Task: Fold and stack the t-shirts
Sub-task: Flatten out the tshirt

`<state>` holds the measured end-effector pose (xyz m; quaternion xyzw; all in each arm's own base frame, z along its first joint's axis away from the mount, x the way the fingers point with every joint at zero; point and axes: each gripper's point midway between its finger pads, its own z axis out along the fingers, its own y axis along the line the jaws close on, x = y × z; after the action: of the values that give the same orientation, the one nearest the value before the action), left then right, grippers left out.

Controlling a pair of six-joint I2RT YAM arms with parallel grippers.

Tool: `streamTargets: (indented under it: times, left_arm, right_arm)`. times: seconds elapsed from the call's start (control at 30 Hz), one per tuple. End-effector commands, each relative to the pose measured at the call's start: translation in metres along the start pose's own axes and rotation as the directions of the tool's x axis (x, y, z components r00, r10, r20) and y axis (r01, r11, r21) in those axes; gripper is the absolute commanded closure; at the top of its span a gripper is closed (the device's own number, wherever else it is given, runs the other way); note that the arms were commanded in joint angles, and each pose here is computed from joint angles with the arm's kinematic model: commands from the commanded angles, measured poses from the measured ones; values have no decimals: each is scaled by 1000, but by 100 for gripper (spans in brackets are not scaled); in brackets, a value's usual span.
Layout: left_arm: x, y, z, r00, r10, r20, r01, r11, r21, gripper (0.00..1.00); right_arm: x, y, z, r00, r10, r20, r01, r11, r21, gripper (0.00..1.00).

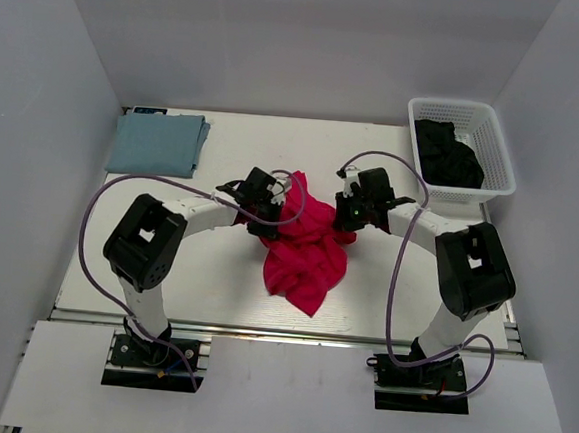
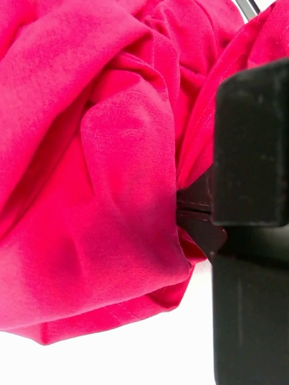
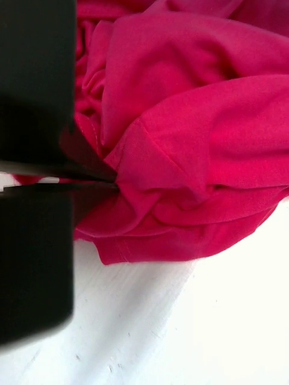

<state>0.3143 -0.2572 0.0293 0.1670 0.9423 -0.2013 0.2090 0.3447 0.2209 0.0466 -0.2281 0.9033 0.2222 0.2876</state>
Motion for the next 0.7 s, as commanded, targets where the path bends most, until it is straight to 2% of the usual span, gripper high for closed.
streamTargets:
  times: [0.0,0.07,0.17,0.2,0.23,0.33,0.43,0.53,0.6,0.67]
  left_arm:
    - [-21,-8,-10,998,13,62,-13,1000,3,100]
    - [-37,-15,-22,992,25,126,-27,999,20,100]
    - [-57,-22,-47,974,51,222,-57,998,21,100]
    - [-69,-28,-63,955,71,286,-84,996,32,100]
    - [-73,-29,-64,951,73,300,-87,996,34,100]
    - [-87,-33,-93,910,91,404,-108,994,19,100]
    - [-99,-33,-117,877,106,468,-113,993,-14,100]
    - [-117,-9,-155,821,121,558,-30,985,-168,100]
    - [-126,-3,-184,781,123,612,17,976,-218,100]
    - [-135,11,-211,735,137,664,86,953,-291,100]
  right_arm:
    - [-31,2,-7,995,-27,95,25,999,21,99]
    - [-37,2,-14,991,-16,129,12,999,34,100]
    - [-59,6,-27,970,-30,242,22,999,36,100]
    - [-77,11,-41,941,-44,337,36,999,32,100]
    - [-77,11,-41,940,-44,338,36,999,32,100]
    - [-99,20,-74,886,-62,459,48,998,41,100]
    - [-109,17,-88,860,-80,505,45,996,81,100]
    - [-134,9,-127,799,-101,592,-4,985,172,100]
    - [-149,-6,-156,750,-130,649,-69,960,272,100]
    - [-159,-11,-174,710,-154,687,-98,945,313,100]
